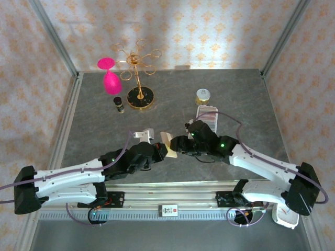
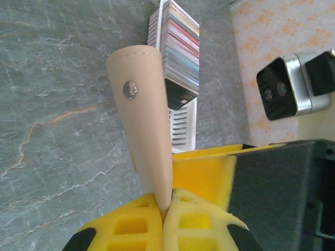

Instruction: Put the credit cards into the card holder

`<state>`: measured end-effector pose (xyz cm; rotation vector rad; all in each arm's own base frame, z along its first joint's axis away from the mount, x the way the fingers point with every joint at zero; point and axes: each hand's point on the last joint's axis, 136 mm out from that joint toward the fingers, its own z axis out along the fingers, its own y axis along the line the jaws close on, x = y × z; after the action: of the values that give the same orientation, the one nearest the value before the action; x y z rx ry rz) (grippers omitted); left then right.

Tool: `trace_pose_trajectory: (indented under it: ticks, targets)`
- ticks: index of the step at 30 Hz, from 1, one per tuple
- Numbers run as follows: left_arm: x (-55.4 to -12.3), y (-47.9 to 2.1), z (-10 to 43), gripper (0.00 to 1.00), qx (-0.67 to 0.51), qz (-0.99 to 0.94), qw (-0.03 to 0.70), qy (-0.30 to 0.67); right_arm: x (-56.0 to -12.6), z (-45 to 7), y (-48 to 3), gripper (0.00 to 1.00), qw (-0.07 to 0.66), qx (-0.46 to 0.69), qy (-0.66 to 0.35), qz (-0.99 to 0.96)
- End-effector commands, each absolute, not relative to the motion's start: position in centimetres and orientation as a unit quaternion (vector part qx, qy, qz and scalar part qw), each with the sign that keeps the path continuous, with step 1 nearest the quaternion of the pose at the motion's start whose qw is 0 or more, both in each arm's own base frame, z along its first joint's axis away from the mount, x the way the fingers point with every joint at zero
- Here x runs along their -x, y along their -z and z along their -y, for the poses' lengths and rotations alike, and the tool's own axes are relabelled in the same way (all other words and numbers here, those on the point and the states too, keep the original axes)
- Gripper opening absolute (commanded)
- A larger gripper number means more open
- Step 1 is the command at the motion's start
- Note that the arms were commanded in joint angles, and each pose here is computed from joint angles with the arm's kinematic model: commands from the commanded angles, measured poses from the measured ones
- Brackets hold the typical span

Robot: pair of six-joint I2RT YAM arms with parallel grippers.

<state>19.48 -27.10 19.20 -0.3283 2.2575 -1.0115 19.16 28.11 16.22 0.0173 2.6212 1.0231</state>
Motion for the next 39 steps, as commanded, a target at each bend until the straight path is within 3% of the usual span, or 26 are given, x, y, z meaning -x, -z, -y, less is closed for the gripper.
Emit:
trace_pose_trajectory:
  ticks: [1,5,7,12,18,31,39]
  targets:
    - [-20.3,-21.5,26.7,0.0,0.139,-0.834,0.351,0.402,-19.8,-23.1,-11.6,0.47,0.171,-0.014,-0.187,-0.967]
    - [-20.7,-19.8,25.3,0.0,0.168,-0.844,0.341,0.378,-20.3,-18.6,-9.4,0.44,0.191,-0.043,-0.074,-0.978]
    - [-20.6,-19.1,25.0,0.0,0.173,-0.849,0.334,0.371,-20.3,-18.2,-9.4,0.43,0.186,-0.051,-0.066,-0.979]
    - [-20.3,-18.0,23.6,0.0,0.184,-0.855,0.331,0.354,-21.3,-22.6,-15.9,0.46,0.257,-0.041,-0.253,-0.932]
    - [-19.1,-19.7,25.1,0.0,0.158,-0.83,0.313,0.433,-20.1,-24.5,-22.6,0.58,0.299,-0.05,-0.433,-0.849]
    - [-17.8,-22.6,25.0,0.0,0.154,-0.784,0.303,0.52,-20.7,-25.9,-17.9,0.58,0.242,-0.043,-0.429,-0.869]
    - [-17.5,-22.0,25.2,0.0,0.157,-0.777,0.295,0.534,-20.1,-27.3,-18.6,0.43,0.225,-0.023,-0.469,-0.854]
